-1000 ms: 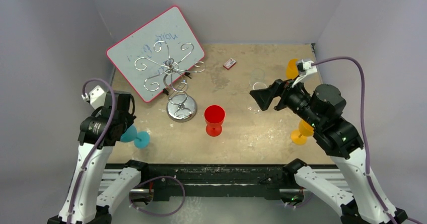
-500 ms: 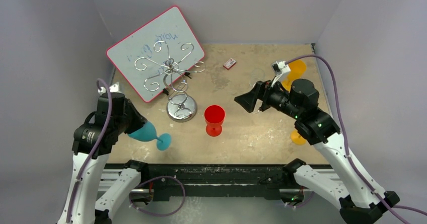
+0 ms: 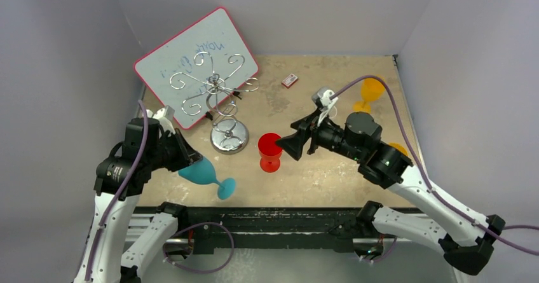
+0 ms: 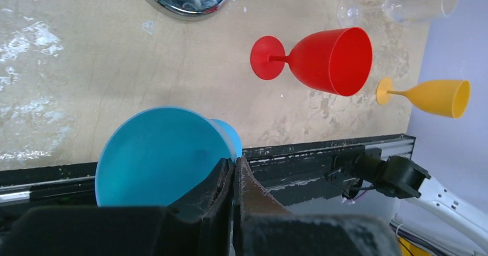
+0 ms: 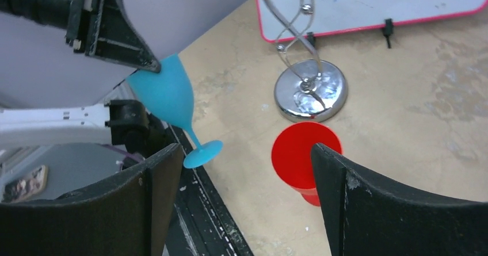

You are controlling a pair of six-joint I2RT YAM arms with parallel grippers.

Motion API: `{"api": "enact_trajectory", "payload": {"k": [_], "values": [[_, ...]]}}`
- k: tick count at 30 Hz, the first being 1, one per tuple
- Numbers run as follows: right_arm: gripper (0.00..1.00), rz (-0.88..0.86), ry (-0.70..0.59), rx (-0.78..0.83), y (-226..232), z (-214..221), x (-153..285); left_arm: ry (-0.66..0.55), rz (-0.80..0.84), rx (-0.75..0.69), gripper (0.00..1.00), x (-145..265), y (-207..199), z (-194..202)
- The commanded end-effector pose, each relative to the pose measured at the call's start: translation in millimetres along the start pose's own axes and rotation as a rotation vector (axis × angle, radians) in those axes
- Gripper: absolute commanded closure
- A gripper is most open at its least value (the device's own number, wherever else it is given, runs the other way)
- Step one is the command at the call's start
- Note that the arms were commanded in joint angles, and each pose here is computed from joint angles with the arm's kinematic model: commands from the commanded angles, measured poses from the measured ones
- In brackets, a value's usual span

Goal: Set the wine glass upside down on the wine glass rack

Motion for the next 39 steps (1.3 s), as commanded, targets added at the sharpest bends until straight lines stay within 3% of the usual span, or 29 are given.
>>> {"api": "enact_trajectory", "payload": {"k": [1, 3, 9, 13, 20, 27, 35, 39], "values": [[0.17, -0.128, -0.151, 0.172, 35, -23, -6, -0.026, 0.105, -0.037, 1.0, 5, -13, -5], [0.16, -0.157, -0.201, 0.228, 46, -27, -4, -0.008, 0.131, -0.047, 1.0, 5, -15, -3], [0.14, -0.214, -0.068, 0.415, 68, -3, -31, -0.007, 0.156, -0.047, 1.0, 9, -21, -5], [0.13, -0.276, -0.068, 0.513, 90, 7, -36, -0.006, 0.165, -0.044, 1.0, 11, -22, -5], [0.23, -0.473, -0.177, 0.746, 106, 12, -30, -0.023, 0.239, -0.047, 1.0, 20, -31, -4], [0.27, -0.642, -0.067, 0.923, 115, 38, -43, -0.022, 0.284, -0.046, 1.0, 25, -38, -4], [0.44, -0.67, -0.005, 1.175, 102, 69, -59, -0.036, 0.299, -0.045, 1.0, 33, -44, -9], [0.45, -0.649, 0.058, 1.282, 92, 84, -64, -0.038, 0.336, -0.047, 1.0, 39, -50, -10]]}}
Point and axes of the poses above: each gripper's point midway between its finger pads, its own x axis back along the fingers, its own y axis along the line the jaws close on, z = x × y, the point moved 6 cm from there along x, back along the fingers, and after that the axes turned 1 degree about -x, right-handed, at the moved point
